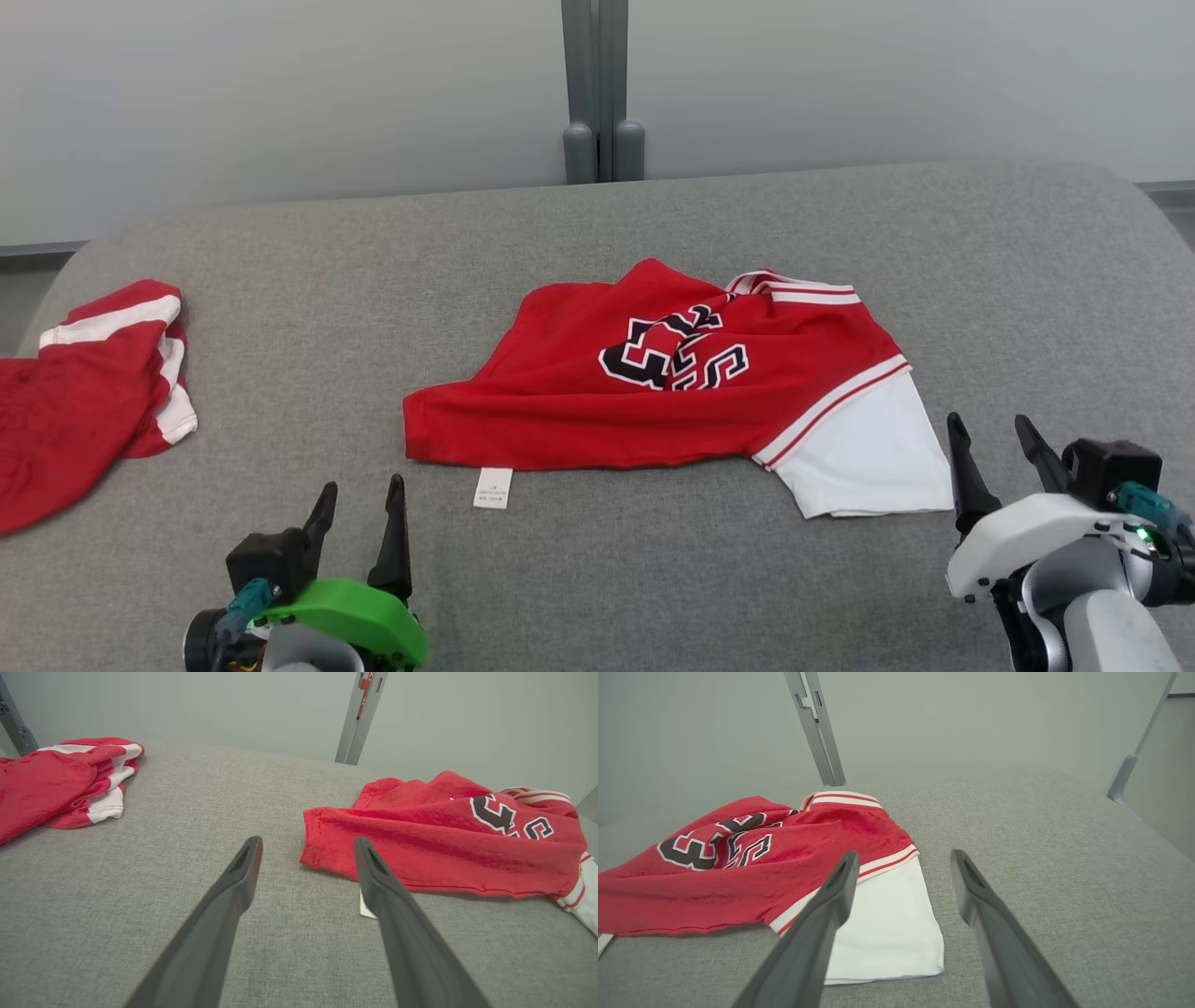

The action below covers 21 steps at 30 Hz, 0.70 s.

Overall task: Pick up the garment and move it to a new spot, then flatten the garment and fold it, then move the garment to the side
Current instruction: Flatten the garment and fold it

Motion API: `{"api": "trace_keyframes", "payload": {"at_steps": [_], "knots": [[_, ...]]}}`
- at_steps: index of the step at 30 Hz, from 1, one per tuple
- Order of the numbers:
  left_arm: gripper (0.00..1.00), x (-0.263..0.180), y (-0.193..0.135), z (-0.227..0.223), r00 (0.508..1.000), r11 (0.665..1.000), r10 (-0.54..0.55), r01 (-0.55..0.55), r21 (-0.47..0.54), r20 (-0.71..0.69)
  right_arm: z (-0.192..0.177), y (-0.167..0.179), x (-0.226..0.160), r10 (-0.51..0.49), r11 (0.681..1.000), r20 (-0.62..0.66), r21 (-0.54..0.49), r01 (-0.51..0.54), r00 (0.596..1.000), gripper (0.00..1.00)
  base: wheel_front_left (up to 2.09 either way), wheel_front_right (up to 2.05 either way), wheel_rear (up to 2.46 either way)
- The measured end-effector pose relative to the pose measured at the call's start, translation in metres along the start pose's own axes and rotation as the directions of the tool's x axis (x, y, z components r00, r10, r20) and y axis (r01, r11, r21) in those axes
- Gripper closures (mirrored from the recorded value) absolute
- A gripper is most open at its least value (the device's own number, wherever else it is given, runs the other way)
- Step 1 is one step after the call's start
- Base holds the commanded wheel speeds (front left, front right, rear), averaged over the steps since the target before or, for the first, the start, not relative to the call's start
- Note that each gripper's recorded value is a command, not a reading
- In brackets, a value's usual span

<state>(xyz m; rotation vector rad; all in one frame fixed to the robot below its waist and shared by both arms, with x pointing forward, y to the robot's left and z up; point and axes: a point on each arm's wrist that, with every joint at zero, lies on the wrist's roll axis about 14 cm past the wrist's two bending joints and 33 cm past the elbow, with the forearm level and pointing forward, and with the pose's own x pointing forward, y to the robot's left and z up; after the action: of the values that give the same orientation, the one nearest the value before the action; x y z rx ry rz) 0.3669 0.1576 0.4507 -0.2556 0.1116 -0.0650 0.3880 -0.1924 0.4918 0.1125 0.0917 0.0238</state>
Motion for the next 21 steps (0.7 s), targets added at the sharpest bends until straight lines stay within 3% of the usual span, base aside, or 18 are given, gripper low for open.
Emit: {"api": "trace_keyframes", "payload": {"at_steps": [7,21], "knots": [[0.0,0.034,-0.009,-0.034,0.986,1.0,-0.001,0.005,0.026,-0.169,-0.04,-0.01,0.022,-0.029,0.999,-0.261,0.01,0.033,0.965,0.0,0.0,0.0,0.0],[0.0,0.072,-0.003,-0.074,0.947,0.998,0.064,-0.059,0.025,-0.316,-0.103,-0.023,0.037,-0.056,0.998,-0.479,-0.02,0.052,0.876,0.0,0.0,0.0,0.0]]}}
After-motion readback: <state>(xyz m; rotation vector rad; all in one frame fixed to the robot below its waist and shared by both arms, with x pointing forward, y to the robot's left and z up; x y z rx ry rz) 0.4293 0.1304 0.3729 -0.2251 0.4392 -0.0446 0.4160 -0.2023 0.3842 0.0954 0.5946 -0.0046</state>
